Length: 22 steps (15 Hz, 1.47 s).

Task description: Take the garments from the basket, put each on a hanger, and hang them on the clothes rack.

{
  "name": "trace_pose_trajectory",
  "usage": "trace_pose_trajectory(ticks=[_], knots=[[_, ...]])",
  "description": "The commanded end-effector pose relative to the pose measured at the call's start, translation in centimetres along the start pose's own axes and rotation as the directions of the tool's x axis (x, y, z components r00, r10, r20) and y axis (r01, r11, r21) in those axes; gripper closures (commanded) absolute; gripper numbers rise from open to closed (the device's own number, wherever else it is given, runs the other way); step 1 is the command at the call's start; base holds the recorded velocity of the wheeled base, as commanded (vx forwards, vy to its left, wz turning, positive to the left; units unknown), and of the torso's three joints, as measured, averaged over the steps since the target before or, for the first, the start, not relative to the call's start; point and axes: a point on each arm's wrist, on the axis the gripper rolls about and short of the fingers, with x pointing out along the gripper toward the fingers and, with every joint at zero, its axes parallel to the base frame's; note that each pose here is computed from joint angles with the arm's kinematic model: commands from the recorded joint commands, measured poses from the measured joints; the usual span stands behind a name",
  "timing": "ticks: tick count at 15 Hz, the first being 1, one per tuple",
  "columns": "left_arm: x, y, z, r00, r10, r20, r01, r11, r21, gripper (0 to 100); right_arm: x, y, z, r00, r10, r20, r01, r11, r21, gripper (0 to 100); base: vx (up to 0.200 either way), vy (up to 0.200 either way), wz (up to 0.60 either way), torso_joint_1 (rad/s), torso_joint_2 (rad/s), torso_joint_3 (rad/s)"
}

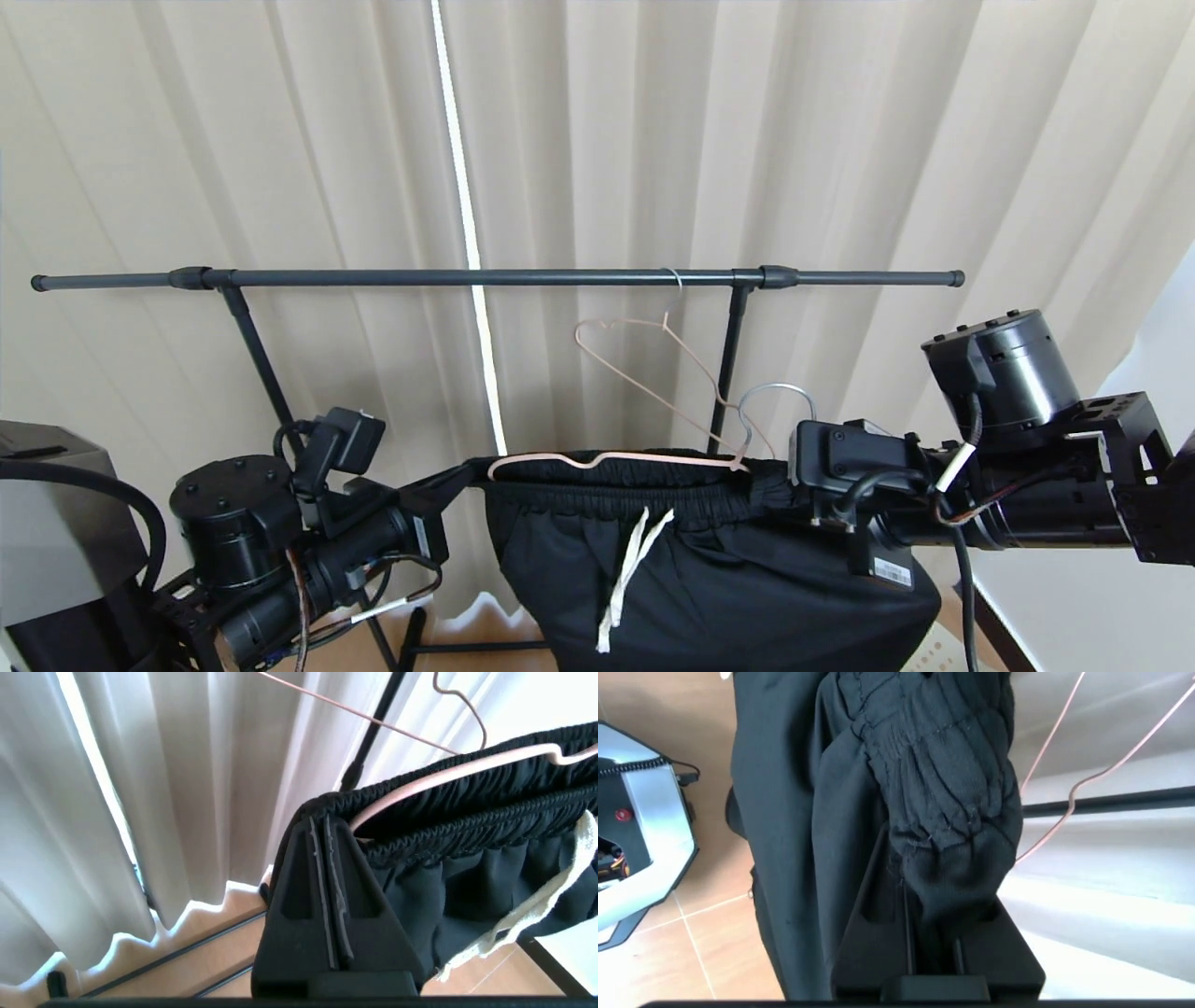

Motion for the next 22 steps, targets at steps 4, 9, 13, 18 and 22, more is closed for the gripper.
trace_pose_trajectory(ticks=[4, 9, 13, 18, 22], knots=[[-0.9, -0.3, 1.3, 0.999, -0.021, 0.050, 0.021, 1.000, 0.011, 100, 0.9, -0.4, -0.3, 0.998, -0.020, -0.054, 0.021, 1.000, 0.008, 100, 0.000, 0.000, 0.00, 0.000, 0.00, 0.000], [-1.3, 0.2, 2.7, 0.997, 0.005, 0.078, -0.006, 1.000, 0.009, 100, 1.3, -0.7, -0.6, 0.998, -0.019, -0.065, 0.020, 1.000, 0.017, 100, 0.000, 0.000, 0.00, 0.000, 0.00, 0.000], [-1.1, 0.6, 3.2, 0.998, 0.025, 0.060, -0.026, 0.999, 0.019, 100, 1.3, -0.7, -0.7, 0.997, -0.022, -0.070, 0.023, 1.000, 0.019, 100, 0.000, 0.000, 0.00, 0.000, 0.00, 0.000], [-2.4, -0.8, 6.5, 0.997, 0.024, -0.074, -0.021, 0.999, 0.034, 100, 1.9, -0.8, -0.9, 0.993, -0.035, -0.111, 0.038, 0.999, 0.019, 100, 0.000, 0.000, 0.00, 0.000, 0.00, 0.000], [-1.5, -2.2, 10.2, 0.982, 0.045, -0.181, -0.031, 0.996, 0.079, 100, 2.9, -0.7, -1.2, 0.985, -0.041, -0.166, 0.044, 0.999, 0.016, 100, 0.000, 0.000, 0.00, 0.000, 0.00, 0.000]])
